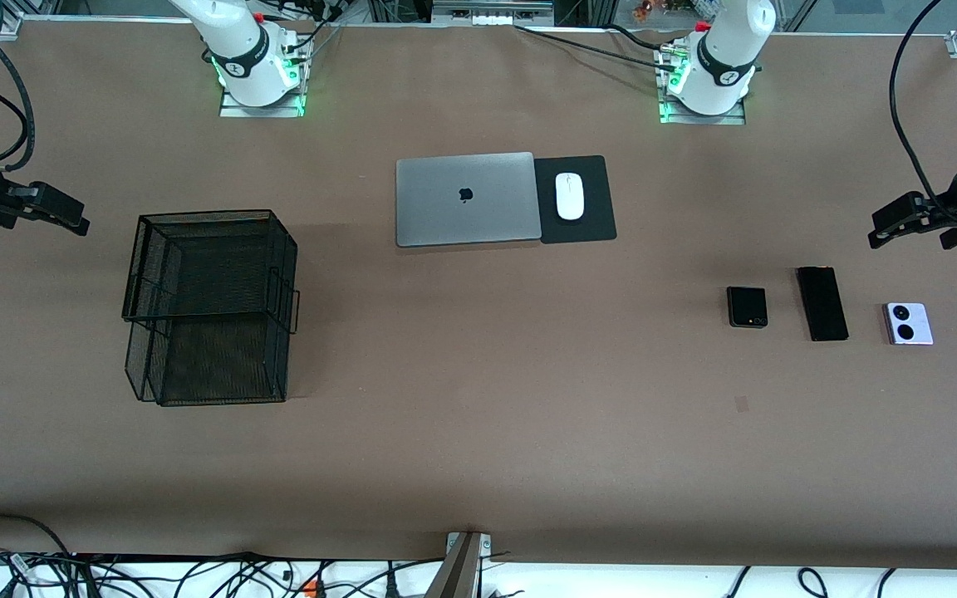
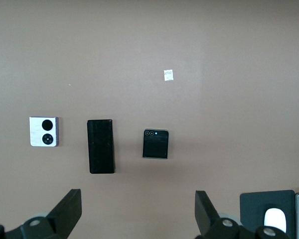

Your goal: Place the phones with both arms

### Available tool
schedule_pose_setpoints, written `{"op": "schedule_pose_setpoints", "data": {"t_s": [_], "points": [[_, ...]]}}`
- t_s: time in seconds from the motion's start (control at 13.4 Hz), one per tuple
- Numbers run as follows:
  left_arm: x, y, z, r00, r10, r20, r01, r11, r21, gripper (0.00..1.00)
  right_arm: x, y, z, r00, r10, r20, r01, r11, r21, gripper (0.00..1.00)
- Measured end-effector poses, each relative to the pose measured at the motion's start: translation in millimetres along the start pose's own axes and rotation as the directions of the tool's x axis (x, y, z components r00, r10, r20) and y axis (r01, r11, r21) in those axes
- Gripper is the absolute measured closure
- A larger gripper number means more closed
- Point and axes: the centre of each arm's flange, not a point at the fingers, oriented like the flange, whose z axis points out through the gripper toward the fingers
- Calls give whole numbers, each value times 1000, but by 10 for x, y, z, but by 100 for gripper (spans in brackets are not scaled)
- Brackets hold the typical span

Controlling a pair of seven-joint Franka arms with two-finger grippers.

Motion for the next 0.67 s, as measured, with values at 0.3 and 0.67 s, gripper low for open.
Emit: {"op": "schedule_pose_setpoints", "data": {"t_s": [0.3,0.67], "points": [[-5,0,-9,1000,0,4,0,1000,0,0,0,0,0,1000,0,0,0,1000,0,0],[-51,4,50,998,0,57,0,1000,-2,0,0,0,0,1000,0,0,0,1000,0,0]]}}
